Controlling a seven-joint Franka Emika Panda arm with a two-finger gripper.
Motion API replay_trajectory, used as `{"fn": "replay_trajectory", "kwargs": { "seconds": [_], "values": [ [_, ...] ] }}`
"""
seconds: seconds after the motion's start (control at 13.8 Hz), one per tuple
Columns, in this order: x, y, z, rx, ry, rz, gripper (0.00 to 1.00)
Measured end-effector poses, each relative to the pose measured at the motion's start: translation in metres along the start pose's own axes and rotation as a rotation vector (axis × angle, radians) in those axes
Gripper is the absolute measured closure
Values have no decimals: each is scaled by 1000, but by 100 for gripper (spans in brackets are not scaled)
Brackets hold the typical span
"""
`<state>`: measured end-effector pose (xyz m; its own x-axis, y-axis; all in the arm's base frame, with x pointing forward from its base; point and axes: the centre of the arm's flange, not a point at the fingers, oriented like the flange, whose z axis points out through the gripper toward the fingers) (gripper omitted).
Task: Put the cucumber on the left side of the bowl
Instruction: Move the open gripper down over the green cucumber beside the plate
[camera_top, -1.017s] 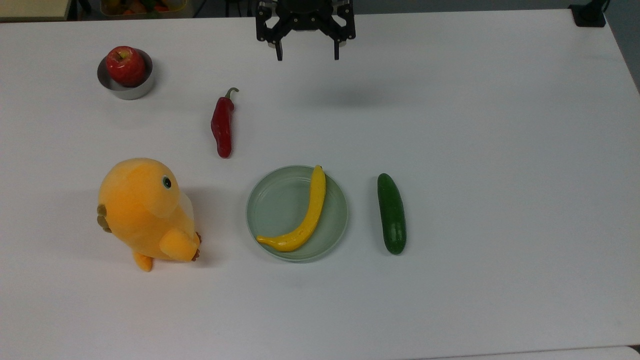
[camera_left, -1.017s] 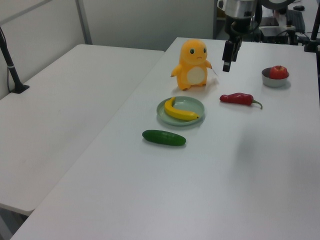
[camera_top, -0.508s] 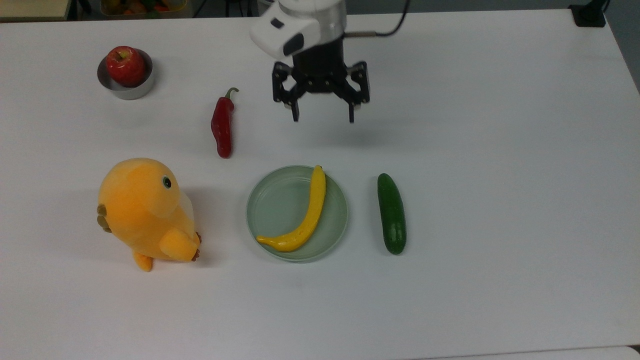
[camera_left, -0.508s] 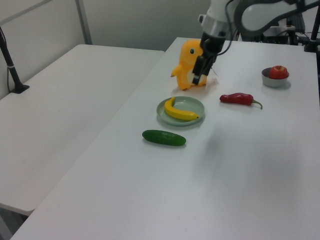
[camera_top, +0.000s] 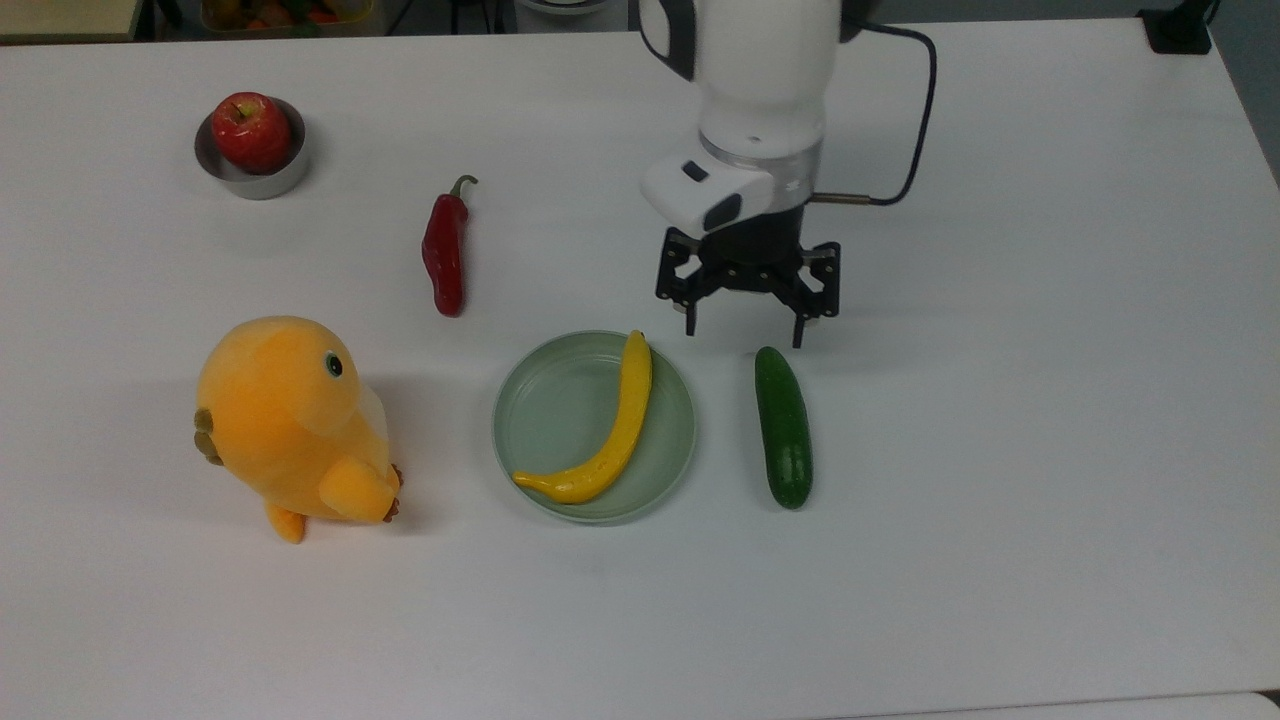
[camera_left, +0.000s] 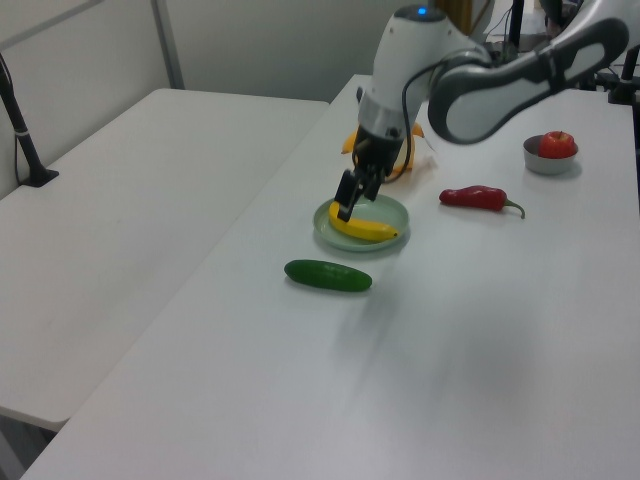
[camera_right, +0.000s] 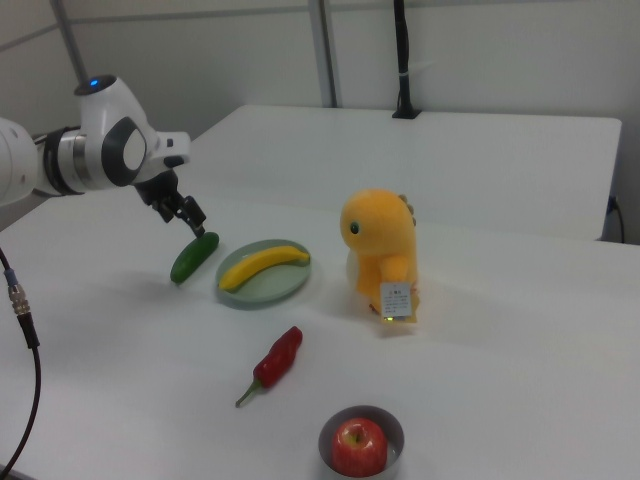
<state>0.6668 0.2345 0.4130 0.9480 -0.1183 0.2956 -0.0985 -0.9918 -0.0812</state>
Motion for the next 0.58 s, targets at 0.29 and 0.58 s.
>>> {"fn": "replay_trajectory", "kwargs": {
  "seconds": [0.29,0.58],
  "values": [
    [-14,-35,37,-28,3,-15,0],
    [-10,-46,75,-57,41,-25,0]
  ]
}}
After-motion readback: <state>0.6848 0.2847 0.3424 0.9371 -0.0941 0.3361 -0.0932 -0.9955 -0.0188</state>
